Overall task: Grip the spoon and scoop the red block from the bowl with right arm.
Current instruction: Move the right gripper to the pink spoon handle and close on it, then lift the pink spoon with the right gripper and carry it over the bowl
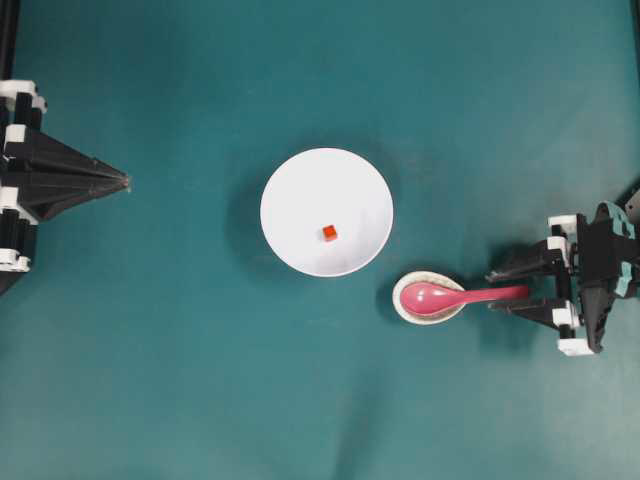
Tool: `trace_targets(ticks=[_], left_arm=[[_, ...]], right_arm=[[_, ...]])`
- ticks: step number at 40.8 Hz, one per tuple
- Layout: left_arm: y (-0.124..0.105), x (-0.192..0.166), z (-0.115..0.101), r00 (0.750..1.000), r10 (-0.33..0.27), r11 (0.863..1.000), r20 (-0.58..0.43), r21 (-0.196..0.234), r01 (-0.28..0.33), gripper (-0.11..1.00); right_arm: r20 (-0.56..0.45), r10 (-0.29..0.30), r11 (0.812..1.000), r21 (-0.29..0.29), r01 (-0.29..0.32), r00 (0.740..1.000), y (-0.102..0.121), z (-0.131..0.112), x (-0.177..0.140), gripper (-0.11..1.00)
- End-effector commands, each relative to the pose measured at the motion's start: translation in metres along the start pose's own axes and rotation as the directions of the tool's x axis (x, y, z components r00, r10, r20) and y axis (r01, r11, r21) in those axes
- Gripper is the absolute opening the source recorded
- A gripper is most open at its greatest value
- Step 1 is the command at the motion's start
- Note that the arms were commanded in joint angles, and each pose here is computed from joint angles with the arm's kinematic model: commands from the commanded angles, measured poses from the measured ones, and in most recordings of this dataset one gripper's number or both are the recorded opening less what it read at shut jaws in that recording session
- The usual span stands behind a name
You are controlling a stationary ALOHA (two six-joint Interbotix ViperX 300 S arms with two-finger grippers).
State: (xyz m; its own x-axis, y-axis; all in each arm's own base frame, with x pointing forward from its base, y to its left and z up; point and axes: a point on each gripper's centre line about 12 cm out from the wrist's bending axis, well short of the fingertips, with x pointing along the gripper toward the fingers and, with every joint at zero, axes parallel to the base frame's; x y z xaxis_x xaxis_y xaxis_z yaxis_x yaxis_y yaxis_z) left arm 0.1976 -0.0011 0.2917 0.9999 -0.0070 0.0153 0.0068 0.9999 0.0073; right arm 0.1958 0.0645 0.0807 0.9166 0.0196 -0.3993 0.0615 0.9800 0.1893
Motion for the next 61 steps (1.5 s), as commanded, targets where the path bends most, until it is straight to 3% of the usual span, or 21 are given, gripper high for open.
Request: trace_targets(ticks=[1,8,21,44,49,56,61], left_arm=[[0.000,0.003,0.008,1.000,-0.001,1.000,0.018,0.000,0.001,0.00],[0.000,0.003,0.009,1.000,0.000,1.000,0.020,0.000,0.000,0.00],[0.000,0.003,0.007,1.000,0.000,1.000,0.008,0.000,0.000,0.00],[0.000,0.003,0.003,1.000,0.001,1.000,-0.028,0.000,-0.001,0.00],[0.000,0.002,0.004,1.000,0.001,1.000,-0.023,0.000,-0.001,0.00],[0.000,0.001,0.003,0.999,-0.001,1.000,-0.040,0.000,0.001,0.00],[0.000,0.001,0.001,0.999,0.001,1.000,-0.052,-0.001,-0.001,0.00]], right_arm=[[0.019,0.009,1.000,0.008,-0.009,1.000,0.003,0.003,0.001,0.52],[0.022,0.013,1.000,0.007,-0.014,1.000,0.005,0.004,0.002,0.51],[0.019,0.021,1.000,0.003,-0.022,1.000,0.006,0.003,0.001,0.36],[0.036,0.027,1.000,0.003,-0.028,0.999,0.009,0.007,0.003,0.24],[0.085,0.048,0.998,0.025,-0.051,0.995,0.016,0.019,0.005,0.24],[0.215,0.072,0.996,0.043,-0.084,0.974,0.027,0.060,0.005,0.24],[0.219,0.063,0.997,0.031,-0.071,0.974,0.028,0.090,0.007,0.24]])
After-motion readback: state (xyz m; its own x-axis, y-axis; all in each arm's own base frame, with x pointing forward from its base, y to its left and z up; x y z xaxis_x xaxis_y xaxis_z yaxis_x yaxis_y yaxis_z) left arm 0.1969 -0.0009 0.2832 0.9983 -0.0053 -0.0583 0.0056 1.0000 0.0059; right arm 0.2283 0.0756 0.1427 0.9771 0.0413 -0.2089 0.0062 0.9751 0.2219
